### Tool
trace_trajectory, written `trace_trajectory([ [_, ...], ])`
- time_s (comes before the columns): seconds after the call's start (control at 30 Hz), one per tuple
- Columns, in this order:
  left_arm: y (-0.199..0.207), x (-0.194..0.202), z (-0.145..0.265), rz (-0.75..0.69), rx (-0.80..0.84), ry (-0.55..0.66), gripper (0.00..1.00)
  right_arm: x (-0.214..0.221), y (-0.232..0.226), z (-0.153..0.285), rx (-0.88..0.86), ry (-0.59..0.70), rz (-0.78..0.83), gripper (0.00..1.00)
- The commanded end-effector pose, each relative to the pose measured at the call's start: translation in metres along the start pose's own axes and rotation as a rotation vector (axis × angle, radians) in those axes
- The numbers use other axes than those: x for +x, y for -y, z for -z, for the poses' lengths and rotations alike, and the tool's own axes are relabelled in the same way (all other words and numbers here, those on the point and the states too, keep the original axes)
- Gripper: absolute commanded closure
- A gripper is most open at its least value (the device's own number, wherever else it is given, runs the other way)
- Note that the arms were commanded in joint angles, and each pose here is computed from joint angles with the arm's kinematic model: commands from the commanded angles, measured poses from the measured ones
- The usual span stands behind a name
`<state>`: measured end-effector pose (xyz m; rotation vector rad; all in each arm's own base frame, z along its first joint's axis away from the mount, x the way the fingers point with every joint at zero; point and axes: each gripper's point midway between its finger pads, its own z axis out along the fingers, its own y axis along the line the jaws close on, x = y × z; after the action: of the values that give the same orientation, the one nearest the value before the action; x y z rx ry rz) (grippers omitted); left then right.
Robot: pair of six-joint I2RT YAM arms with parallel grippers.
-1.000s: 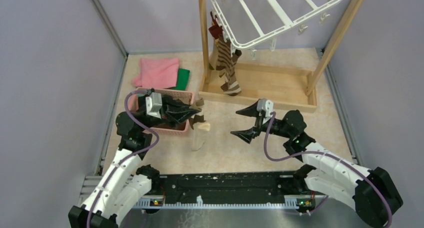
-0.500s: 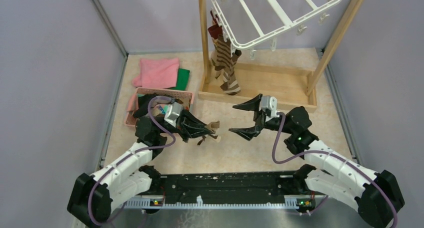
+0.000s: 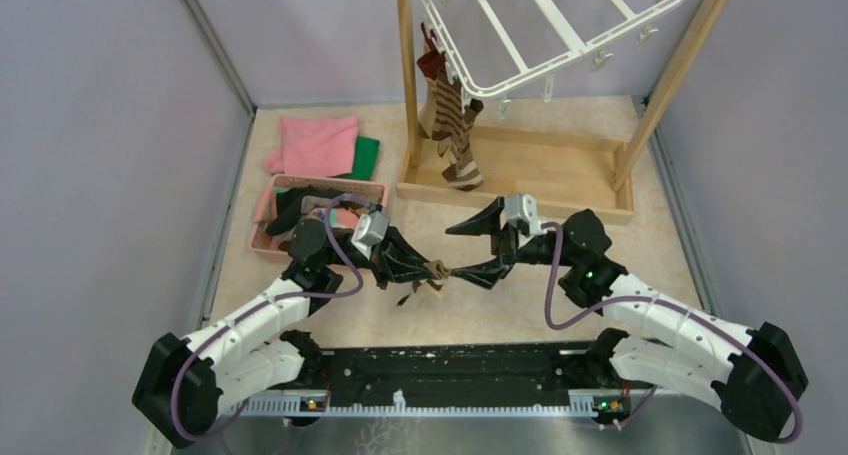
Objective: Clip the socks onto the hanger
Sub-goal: Pick up the sock from the bin.
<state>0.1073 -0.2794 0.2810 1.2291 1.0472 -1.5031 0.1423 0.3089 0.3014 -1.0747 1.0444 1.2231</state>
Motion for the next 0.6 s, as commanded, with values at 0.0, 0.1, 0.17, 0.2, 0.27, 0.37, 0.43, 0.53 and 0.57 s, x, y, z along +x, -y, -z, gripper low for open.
trace_trajectory([
  [0.0,-0.002,-0.011,-0.004,-0.091,0.023,-0.007,1.00,-0.010,-0.009,-0.008,-0.043,0.007,0.033,0.28],
  [0.1,-0.003,-0.009,-0.004,-0.087,0.028,-0.015,1.00,-0.009,-0.011,-0.008,-0.049,0.007,0.026,0.30],
  [0.17,-0.003,-0.009,-0.004,-0.088,0.028,-0.016,1.00,-0.010,-0.012,-0.008,-0.053,0.010,0.030,0.31],
  [0.2,-0.003,-0.008,-0.004,-0.088,0.026,-0.016,1.00,-0.010,-0.013,-0.008,-0.057,0.010,0.032,0.31],
  [0.27,-0.003,-0.009,-0.004,-0.092,0.026,-0.016,1.00,-0.011,-0.014,-0.008,-0.059,0.010,0.038,0.32],
  [0.37,-0.004,-0.008,-0.004,-0.093,0.017,-0.021,1.00,-0.011,-0.017,-0.006,-0.074,0.010,0.052,0.32],
  [0.43,-0.006,-0.007,-0.003,-0.099,0.009,-0.026,1.00,-0.011,-0.019,-0.005,-0.080,0.011,0.057,0.32],
  [0.53,-0.008,-0.009,-0.003,-0.112,-0.001,-0.036,1.00,-0.010,-0.021,-0.003,-0.084,0.008,0.056,0.32],
  [0.57,-0.008,-0.010,-0.003,-0.113,-0.004,-0.035,1.00,-0.009,-0.021,-0.003,-0.085,0.007,0.056,0.32],
])
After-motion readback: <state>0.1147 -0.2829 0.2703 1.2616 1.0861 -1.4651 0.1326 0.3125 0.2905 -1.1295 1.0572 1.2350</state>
